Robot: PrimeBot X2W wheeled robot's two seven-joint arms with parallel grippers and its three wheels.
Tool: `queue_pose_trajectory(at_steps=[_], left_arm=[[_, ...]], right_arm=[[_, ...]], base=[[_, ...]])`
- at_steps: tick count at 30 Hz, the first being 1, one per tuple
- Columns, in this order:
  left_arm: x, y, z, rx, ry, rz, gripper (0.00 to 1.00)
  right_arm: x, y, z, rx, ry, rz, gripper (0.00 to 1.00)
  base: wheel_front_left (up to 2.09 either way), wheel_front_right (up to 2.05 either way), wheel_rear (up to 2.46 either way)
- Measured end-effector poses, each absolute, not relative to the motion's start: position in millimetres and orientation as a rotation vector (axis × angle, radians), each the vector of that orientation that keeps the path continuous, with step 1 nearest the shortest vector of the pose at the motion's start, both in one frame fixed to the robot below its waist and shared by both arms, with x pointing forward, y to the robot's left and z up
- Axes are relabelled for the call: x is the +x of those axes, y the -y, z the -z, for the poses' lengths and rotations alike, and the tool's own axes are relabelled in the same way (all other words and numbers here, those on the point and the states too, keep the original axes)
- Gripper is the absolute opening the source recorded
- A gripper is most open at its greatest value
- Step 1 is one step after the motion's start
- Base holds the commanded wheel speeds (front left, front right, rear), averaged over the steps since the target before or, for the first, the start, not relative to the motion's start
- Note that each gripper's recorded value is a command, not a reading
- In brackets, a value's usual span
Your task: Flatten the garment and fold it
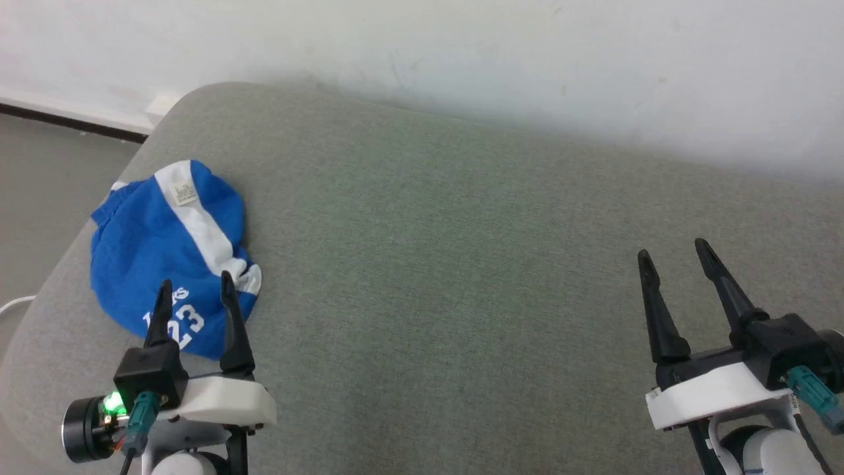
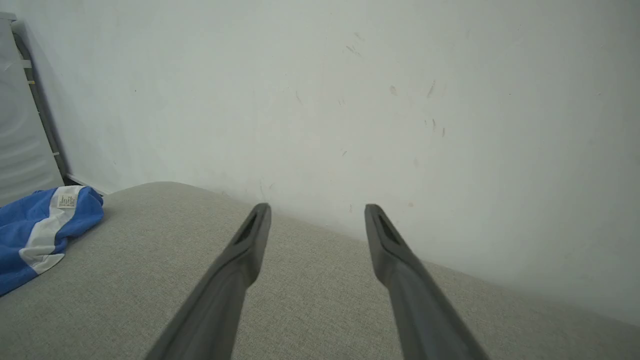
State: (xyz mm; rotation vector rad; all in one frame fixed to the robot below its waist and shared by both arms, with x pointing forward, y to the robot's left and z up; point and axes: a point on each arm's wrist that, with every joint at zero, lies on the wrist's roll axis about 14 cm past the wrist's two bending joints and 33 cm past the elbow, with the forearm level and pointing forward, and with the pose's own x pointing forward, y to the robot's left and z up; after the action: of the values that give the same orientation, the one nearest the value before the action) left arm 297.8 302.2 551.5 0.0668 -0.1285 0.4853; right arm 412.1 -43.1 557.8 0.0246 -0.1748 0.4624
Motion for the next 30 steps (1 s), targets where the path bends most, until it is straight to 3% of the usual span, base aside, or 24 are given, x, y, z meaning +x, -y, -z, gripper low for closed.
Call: queue_pose_trajectory(at_steps=[13, 21, 30], left_arm=[[280.7, -344.9, -563.8, 0.085, 0.168, -0.634, 1.0], [308.0, -384.6, -582.0, 0.139, 0.194, -0.643, 1.0], [353.7, -431.9, -565.4, 0.215, 0.03, -0.598, 1.0]], right_arm=[[416.2, 14.8, -558.7, 0.052, 0.2, -0.541, 1.0], [429.9, 6.3, -556.5, 0.062, 0.22, -0.564, 1.0], [453.8, 9.3, -545.2, 0.072, 0.231, -0.559, 1.0]], base=[[0.0, 0.0, 0.0], [0.0, 0.0, 0.0], [0.0, 0.0, 0.0]])
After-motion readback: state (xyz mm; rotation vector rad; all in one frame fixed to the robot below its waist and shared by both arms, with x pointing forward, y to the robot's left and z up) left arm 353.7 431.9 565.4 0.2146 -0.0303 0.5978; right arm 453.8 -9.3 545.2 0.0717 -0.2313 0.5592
